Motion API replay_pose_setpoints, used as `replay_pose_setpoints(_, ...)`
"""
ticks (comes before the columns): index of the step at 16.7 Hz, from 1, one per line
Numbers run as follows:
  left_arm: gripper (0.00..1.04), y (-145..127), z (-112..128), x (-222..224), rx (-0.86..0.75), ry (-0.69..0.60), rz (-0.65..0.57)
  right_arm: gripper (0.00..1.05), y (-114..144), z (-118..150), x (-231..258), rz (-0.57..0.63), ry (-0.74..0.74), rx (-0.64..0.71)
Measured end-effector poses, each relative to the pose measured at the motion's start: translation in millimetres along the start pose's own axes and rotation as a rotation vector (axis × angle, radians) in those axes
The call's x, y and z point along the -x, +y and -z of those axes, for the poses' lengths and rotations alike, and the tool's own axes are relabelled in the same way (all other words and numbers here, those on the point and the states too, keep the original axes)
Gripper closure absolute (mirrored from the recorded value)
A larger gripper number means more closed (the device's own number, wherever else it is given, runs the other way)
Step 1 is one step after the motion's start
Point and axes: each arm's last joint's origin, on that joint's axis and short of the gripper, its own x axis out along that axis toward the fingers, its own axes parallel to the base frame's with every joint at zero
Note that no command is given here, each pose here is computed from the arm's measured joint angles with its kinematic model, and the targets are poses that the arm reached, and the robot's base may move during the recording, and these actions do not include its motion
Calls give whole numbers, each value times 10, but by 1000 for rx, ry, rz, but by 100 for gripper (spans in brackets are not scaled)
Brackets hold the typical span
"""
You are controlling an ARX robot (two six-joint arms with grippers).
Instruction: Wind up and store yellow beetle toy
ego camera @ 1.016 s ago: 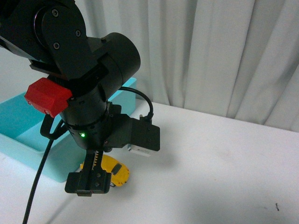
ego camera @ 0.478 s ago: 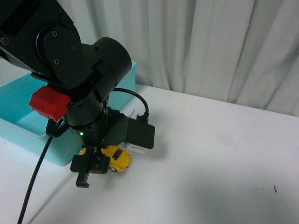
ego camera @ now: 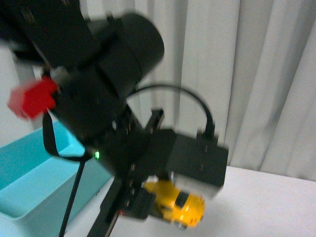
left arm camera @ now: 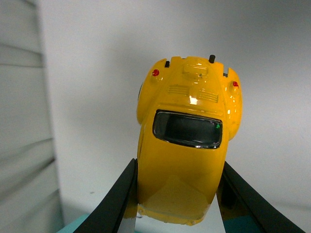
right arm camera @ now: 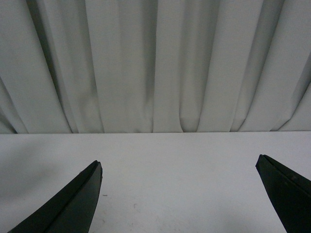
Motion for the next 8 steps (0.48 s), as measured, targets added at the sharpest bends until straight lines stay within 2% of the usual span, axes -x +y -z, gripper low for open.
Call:
replay_pose_setpoints(6, 65, 163, 2, 297, 77, -57, -78, 7, 0, 0, 0, 0, 0, 0)
replay_pose_setpoints(8, 65, 485, 184, 729, 244, -103, -265, 7, 0, 0, 0, 0, 0, 0)
